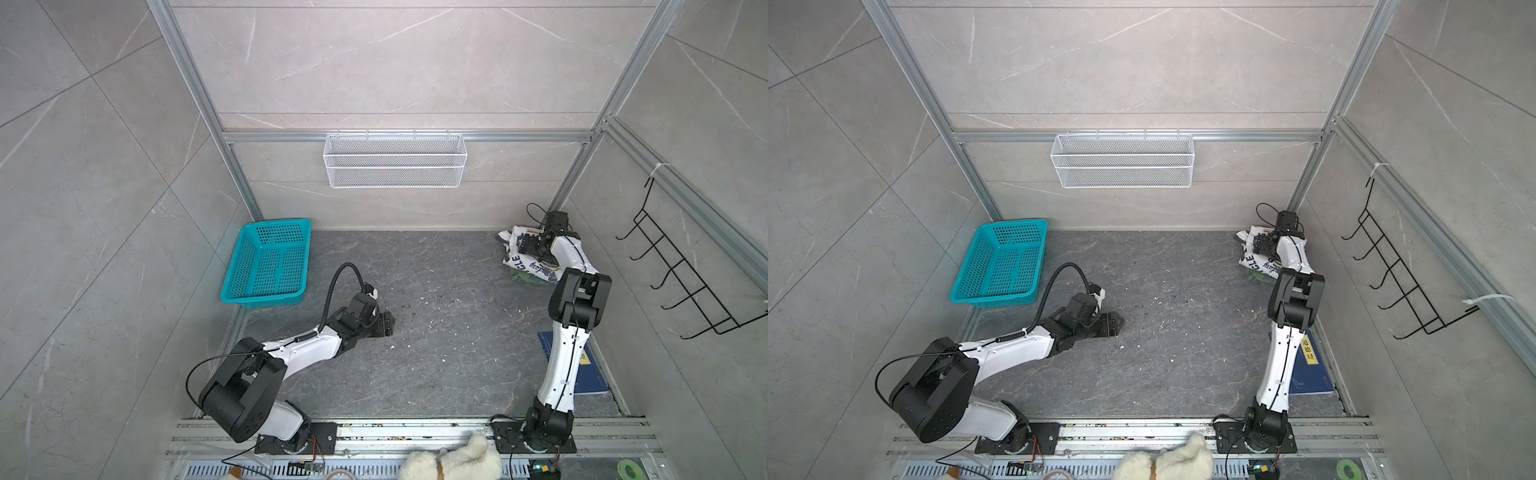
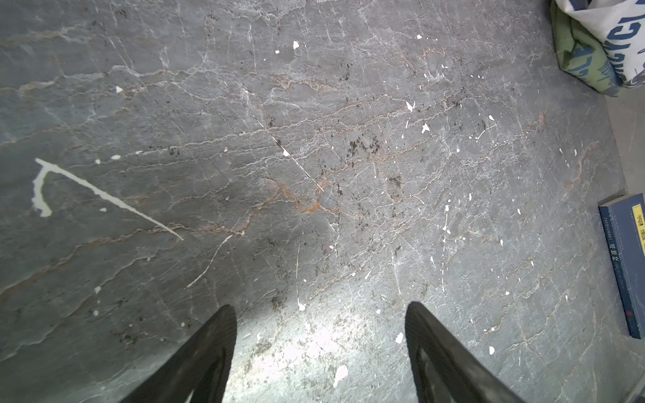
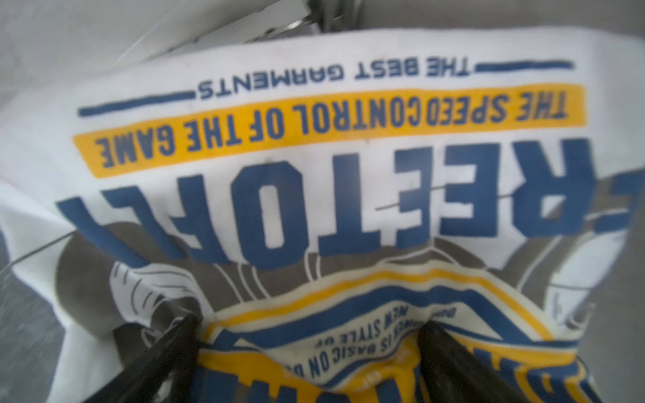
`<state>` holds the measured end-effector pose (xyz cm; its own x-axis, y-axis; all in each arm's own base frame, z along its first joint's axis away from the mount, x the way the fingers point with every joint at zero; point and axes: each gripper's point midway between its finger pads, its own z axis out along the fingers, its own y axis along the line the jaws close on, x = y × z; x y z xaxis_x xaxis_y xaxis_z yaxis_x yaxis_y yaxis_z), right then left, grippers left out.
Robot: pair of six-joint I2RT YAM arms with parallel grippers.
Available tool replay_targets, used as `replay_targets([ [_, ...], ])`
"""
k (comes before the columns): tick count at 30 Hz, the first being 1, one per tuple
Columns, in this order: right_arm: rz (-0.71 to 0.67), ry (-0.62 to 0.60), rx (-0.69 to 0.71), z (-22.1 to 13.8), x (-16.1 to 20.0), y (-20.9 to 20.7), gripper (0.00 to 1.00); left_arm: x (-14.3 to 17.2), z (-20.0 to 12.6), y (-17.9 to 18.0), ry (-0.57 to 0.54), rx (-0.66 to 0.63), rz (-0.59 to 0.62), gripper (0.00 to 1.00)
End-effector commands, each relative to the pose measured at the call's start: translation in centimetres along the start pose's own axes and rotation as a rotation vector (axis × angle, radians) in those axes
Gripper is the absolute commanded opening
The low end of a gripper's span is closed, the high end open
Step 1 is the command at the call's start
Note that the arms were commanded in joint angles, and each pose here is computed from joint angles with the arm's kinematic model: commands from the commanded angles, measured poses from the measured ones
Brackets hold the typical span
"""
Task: Fold and stack tank tops
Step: Move several tank tops to the top-right of the table, then reset both arms
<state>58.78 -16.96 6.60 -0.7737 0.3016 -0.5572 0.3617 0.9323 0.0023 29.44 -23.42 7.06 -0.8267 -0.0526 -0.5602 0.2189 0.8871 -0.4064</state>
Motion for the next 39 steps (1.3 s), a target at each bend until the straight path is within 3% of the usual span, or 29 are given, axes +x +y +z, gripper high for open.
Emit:
replay_targets([
  [1,-0.126,0.079,-0.131,-1.0,2.2,5.3,1.00,-1.6,-0.7,-0.9,-0.070,0.020,0.033,0.78],
  [8,-0.149,0.046,-0.158,-2.7,2.1,7.1,1.00,-2.0,-1.6,-0.6,-0.093,0.002,0.046,0.78],
  [16,-0.064,-0.207,-0.297,-8.4,-1.0,8.3,1.00,-2.2,-2.8,-0.3,-0.111,-0.016,0.061,0.79],
  [23,-0.029,-0.391,-0.369,-12.5,-0.6,8.1,1.00,-2.8,-4.1,0.2,-0.148,-0.047,0.075,0.79],
  [27,0.001,-0.472,-0.359,-15.5,0.8,7.1,1.00,-4.1,-6.3,2.2,-0.242,-0.166,0.095,0.84],
  [29,0.027,-0.505,-0.357,-16.8,2.3,6.5,1.00,-5.0,-7.9,3.1,-0.318,-0.219,0.109,0.99],
  [34,0.075,-0.532,-0.409,-19.9,6.3,6.4,0.99,-7.3,-12.5,5.7,-0.543,-0.372,0.163,1.00],
  [39,-0.030,-0.576,-0.318,-20.9,12.1,7.1,0.99,-8.8,-16.9,9.5,-0.736,-0.621,0.236,1.00],
])
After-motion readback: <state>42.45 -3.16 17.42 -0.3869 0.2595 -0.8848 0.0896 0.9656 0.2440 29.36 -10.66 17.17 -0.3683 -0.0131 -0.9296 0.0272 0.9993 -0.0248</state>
